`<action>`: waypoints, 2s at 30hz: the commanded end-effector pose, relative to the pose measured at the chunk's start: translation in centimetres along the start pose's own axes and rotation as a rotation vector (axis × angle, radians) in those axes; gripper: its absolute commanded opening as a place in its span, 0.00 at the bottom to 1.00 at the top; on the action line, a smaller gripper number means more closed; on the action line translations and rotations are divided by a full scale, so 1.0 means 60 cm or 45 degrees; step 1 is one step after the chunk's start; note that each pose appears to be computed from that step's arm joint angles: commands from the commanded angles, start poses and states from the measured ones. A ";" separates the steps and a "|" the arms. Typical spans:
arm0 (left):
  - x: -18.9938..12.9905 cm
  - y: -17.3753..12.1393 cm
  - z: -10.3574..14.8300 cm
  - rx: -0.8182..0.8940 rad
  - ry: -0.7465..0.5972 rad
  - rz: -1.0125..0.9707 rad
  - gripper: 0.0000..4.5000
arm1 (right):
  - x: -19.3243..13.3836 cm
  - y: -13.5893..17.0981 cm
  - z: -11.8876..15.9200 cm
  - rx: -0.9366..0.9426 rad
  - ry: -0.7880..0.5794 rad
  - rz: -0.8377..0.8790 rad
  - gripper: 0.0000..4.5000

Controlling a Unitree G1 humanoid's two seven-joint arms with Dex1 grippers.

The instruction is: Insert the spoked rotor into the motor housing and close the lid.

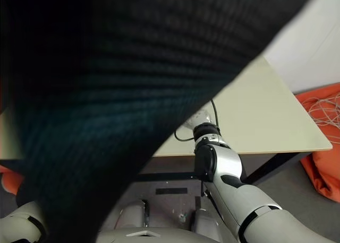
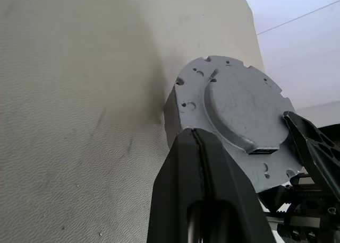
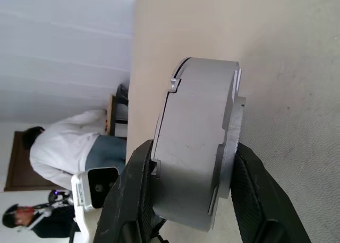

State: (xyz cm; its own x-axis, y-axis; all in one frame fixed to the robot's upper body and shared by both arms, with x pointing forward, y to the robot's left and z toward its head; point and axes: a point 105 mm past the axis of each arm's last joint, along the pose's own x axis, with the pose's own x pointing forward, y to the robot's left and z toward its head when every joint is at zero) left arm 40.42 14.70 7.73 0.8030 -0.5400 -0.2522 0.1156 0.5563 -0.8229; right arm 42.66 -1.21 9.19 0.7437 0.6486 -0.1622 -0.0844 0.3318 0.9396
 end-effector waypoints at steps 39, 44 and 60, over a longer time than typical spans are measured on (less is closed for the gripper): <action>-0.002 -0.131 0.055 -0.566 -0.238 -0.674 0.70 | -0.061 0.157 0.094 0.023 -0.140 0.578 0.42; 0.008 -0.142 0.049 -0.636 -0.213 -0.718 0.99 | -0.064 0.157 0.095 0.019 -0.143 0.580 0.42; 0.048 -0.214 0.027 -0.835 -0.057 -0.929 0.99 | -0.076 0.170 0.092 -0.041 -0.135 0.615 0.42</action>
State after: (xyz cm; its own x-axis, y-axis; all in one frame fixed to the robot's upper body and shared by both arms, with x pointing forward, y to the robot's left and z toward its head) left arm 41.91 7.21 16.40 0.7111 -0.5905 0.3817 0.1967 -0.3541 -0.9143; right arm 42.30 -4.11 18.33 0.7007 0.6780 0.2221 -0.3663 0.0747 0.9275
